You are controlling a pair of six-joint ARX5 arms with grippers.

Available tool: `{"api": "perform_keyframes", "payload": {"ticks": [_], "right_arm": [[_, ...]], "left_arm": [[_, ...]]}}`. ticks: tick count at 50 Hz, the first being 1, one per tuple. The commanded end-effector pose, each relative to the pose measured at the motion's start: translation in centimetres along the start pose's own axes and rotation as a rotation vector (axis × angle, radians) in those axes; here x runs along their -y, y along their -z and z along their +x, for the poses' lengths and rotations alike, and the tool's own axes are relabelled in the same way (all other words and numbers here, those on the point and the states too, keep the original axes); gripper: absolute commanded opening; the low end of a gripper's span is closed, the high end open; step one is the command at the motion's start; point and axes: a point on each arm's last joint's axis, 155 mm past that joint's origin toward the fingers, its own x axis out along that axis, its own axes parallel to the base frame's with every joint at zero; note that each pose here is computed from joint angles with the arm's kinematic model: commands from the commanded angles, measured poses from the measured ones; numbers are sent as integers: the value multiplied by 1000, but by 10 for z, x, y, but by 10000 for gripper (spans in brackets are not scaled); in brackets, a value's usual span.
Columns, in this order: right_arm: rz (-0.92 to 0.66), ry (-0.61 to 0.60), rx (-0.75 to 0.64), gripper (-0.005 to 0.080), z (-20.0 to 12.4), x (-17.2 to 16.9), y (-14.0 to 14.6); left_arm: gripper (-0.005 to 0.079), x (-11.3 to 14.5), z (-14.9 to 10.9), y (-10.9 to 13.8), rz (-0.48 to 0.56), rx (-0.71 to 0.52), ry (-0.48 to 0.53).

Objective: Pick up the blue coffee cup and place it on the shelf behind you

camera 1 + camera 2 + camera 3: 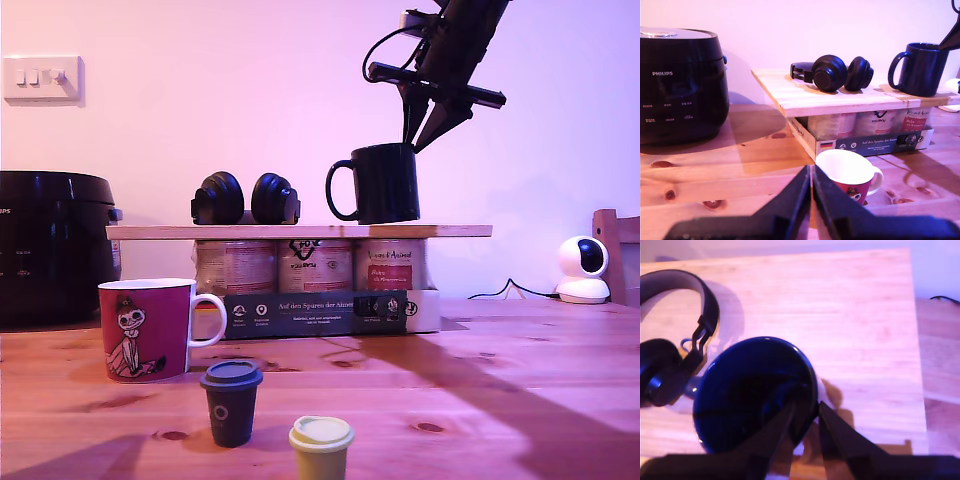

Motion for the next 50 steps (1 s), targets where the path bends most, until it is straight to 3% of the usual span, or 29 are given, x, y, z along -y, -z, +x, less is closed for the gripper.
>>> {"api": "perform_keyframes", "payload": {"ticks": [1,13,50], "right_arm": [[-7,-17,38,130,-4,-7,-11],[-11,-17,31,148,9,-8,-8],[-23,41,26,148,8,13,-7]], "left_arm": [[-20,2,-1,-3,10,15,10],[-20,2,-1,-3,10,15,10],[-20,2,-1,-4,11,16,9]]}}
